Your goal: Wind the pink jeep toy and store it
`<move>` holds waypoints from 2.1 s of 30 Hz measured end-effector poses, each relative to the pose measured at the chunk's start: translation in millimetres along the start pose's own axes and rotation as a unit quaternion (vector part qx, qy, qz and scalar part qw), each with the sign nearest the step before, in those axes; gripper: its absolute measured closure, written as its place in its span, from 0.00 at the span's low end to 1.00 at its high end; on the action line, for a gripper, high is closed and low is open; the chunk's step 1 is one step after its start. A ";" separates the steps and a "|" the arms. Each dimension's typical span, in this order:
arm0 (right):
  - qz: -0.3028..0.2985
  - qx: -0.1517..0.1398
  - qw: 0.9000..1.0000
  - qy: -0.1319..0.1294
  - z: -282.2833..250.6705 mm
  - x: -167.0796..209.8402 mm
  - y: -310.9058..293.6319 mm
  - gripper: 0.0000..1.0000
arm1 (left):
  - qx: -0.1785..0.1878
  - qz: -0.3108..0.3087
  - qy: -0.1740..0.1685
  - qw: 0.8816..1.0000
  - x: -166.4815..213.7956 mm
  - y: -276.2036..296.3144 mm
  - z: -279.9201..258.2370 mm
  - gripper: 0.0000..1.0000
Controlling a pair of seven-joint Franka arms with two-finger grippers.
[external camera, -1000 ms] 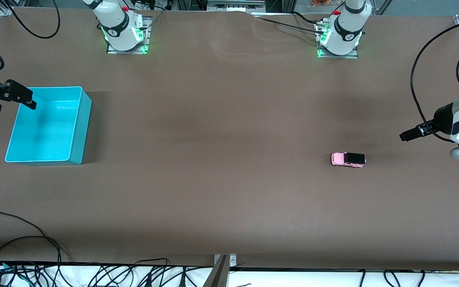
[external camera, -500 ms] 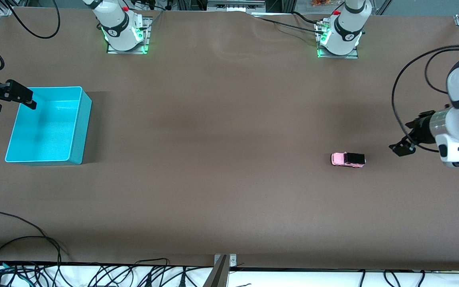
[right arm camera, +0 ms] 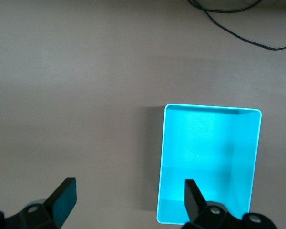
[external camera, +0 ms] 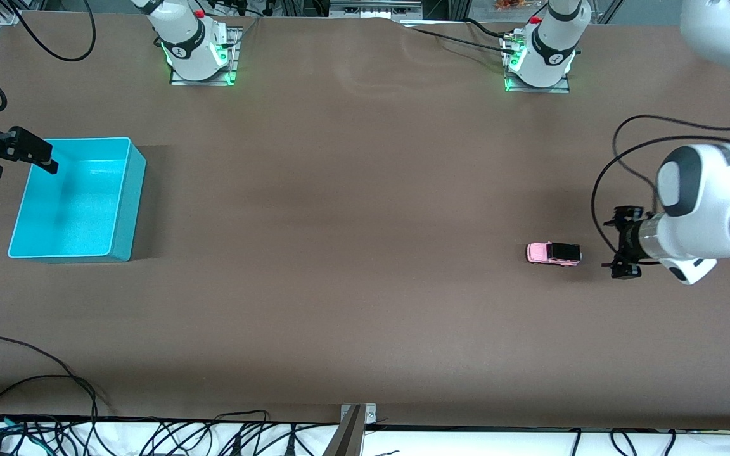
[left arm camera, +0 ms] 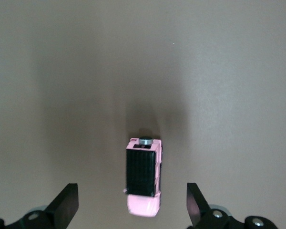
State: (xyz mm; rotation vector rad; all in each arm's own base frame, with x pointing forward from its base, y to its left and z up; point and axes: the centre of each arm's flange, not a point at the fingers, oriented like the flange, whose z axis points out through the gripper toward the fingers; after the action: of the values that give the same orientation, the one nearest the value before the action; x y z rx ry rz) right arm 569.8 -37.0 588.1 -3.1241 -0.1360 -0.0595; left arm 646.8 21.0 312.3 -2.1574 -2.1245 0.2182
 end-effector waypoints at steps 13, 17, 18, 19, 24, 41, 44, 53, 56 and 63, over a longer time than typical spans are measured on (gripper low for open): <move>0.000 0.000 1.000 0.000 -0.1 0.0 0.1 0.00 | -0.018 -0.018 0.000 1.000 -17.7 -9.7 61.1 0.00; 0.000 0.000 1.000 0.000 -0.1 0.0 0.1 0.00 | -0.027 -0.017 0.000 0.999 -20.5 -9.7 72.3 0.00; 0.000 0.000 1.000 0.000 0.0 0.0 0.1 0.00 | -0.028 -0.017 0.000 0.999 -20.8 -9.6 74.8 0.00; 0.000 0.000 1.000 0.000 0.0 0.0 0.1 0.00 | -0.030 -0.017 0.000 0.999 -21.0 -9.4 77.6 0.00; 0.000 0.000 1.000 0.000 0.0 0.0 0.1 0.00 | -0.031 -0.011 0.000 0.999 -28.4 -8.2 91.5 0.00; 0.001 0.000 1.000 0.001 -0.2 0.0 1.5 0.00 | -0.026 0.001 0.003 1.000 -42.2 -5.5 122.4 0.15; 0.001 0.000 1.000 0.001 -0.2 0.0 1.7 0.00 | -0.026 0.001 0.003 1.000 -42.2 -5.6 122.6 0.31; 0.000 0.000 1.000 0.000 0.0 0.0 0.3 0.00 | -0.027 0.001 0.003 1.000 -42.1 -5.5 121.7 0.49; 0.000 0.000 1.000 0.000 0.2 0.0 0.0 0.00 | -0.027 0.002 0.003 1.000 -43.4 -5.3 120.9 0.49; 0.000 0.000 1.000 -0.001 0.3 0.0 0.0 0.00 | -0.038 0.002 0.003 0.999 -57.8 -3.6 105.0 0.49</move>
State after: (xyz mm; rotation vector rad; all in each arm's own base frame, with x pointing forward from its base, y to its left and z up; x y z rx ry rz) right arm 569.8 -36.9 587.8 -3.1240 -0.1361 -0.0578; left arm 624.0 -39.3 211.3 -2.2004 -2.1589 0.1335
